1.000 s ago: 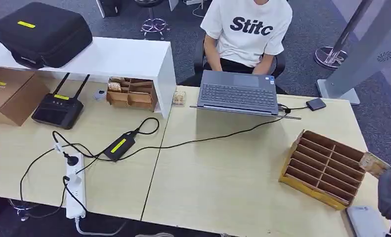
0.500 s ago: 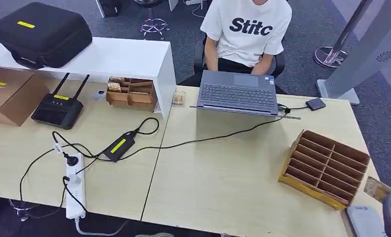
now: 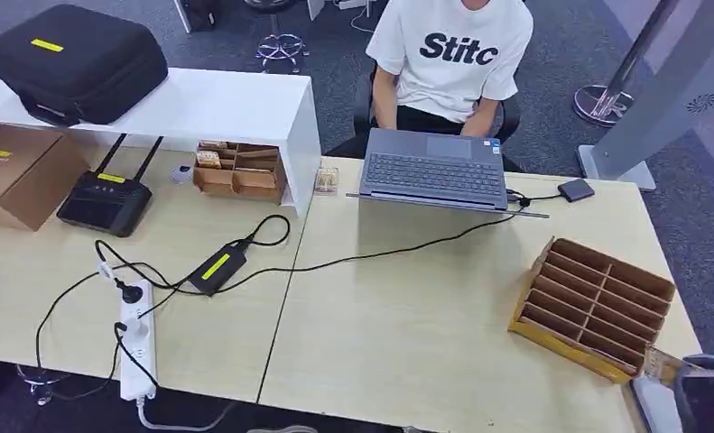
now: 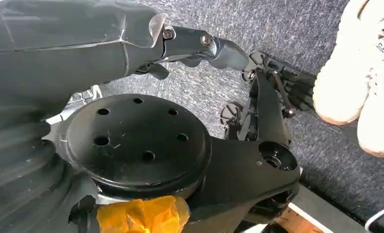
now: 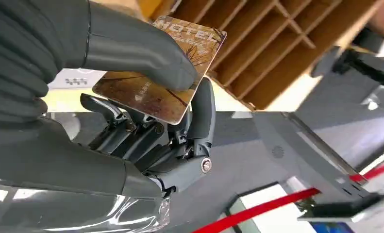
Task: Pass the card to the sensor for recognition and then transmit it.
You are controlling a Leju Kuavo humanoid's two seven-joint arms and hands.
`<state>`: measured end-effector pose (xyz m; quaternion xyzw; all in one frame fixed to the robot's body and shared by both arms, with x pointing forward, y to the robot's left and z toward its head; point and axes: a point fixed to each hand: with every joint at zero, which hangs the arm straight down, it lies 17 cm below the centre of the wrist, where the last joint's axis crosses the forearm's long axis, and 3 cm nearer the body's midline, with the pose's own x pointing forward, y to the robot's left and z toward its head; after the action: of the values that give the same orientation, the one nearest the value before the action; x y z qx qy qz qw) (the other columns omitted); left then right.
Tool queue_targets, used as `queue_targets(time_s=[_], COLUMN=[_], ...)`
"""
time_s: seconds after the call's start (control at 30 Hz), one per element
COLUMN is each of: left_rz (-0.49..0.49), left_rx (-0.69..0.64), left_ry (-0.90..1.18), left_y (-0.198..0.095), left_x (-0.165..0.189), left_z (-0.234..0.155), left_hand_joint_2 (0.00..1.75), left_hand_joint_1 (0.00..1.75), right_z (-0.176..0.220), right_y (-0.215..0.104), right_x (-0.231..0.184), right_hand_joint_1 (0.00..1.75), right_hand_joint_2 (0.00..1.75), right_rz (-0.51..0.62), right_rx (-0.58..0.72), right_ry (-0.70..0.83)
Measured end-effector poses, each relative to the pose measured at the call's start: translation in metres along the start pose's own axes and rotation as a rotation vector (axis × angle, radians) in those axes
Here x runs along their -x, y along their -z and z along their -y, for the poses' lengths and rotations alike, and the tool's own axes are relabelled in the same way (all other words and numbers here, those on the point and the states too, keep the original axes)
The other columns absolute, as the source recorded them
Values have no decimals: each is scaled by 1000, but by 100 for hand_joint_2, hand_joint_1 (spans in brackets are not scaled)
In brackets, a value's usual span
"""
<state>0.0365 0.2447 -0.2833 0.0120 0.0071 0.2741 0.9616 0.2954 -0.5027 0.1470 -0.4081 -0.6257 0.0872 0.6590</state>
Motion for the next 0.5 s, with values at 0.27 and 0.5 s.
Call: queue_targets(time_s=[0.27, 0.5], left_rz=[-8, -11], left_rx=[-2, -6], left_ry=[0, 0], left_y=[0, 0], left_x=[1, 2], left_z=[0, -1], left_hand_joint_2=[175, 175], left_hand_joint_1=[0, 0], right_z=[10, 13], right_y=[3, 5], right_x=[33, 41], right_hand_joint_1=[175, 175], right_hand_joint_2=[175, 175], right_rz=[-147, -180], right_rx=[67, 89], right_ry=[-176, -209])
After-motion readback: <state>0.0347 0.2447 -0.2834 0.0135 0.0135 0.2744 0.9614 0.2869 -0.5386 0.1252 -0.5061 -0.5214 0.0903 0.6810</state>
